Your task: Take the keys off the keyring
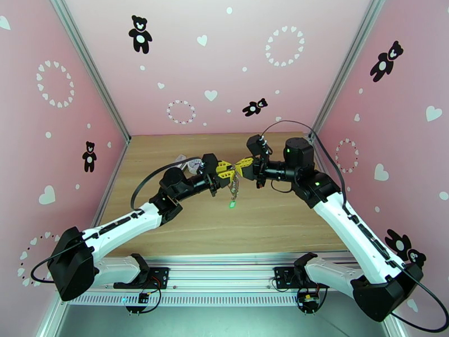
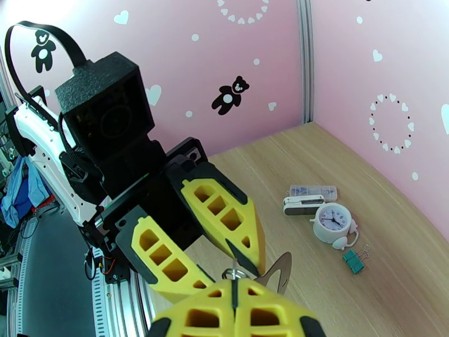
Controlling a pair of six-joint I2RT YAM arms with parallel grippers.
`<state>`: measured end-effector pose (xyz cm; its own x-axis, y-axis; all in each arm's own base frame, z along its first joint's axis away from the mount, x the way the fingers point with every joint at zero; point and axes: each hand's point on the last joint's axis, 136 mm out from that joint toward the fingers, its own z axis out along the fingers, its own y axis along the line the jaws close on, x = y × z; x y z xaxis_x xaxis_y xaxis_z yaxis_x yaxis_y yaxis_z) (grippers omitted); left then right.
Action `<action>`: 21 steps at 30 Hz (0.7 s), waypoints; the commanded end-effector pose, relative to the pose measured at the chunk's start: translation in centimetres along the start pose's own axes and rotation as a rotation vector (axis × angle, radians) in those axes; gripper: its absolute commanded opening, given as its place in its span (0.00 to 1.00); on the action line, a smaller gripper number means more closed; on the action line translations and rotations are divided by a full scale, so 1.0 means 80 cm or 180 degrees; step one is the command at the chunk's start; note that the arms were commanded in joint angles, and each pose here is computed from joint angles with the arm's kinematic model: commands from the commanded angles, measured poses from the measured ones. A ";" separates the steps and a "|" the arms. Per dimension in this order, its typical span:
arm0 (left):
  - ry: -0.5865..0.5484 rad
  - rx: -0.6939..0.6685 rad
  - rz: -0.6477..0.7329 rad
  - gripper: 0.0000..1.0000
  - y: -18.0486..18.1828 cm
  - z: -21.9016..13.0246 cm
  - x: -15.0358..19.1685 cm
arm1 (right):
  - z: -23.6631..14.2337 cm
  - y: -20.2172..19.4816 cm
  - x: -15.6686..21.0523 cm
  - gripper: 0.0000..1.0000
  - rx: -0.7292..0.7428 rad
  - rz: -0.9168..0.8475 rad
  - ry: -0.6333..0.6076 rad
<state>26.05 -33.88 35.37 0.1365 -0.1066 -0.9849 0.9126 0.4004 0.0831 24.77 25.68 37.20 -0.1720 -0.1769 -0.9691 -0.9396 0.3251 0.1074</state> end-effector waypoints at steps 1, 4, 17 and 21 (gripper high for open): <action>-0.0037 -0.0111 -0.0043 0.27 0.010 -0.004 -0.003 | -0.004 0.007 -0.013 0.00 -0.0020 -0.0131 -0.0078; -0.0042 -0.0068 -0.0094 0.23 0.009 0.001 -0.003 | -0.002 0.008 -0.012 0.00 -0.0010 -0.0151 -0.0083; 0.0018 0.0009 -0.0219 0.04 0.004 0.001 -0.019 | 0.022 0.015 0.001 0.00 0.0220 -0.0477 0.0252; 0.0238 -0.0021 -0.0298 0.06 0.006 0.002 -0.020 | 0.036 0.025 0.011 0.00 0.0289 -0.0652 0.0424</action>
<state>26.94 -33.73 34.62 0.0203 -0.0699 -0.9973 0.9126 0.4087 -0.0101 24.85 27.37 36.45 -0.0614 -0.3099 -0.9488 -0.9119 0.4039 -0.0730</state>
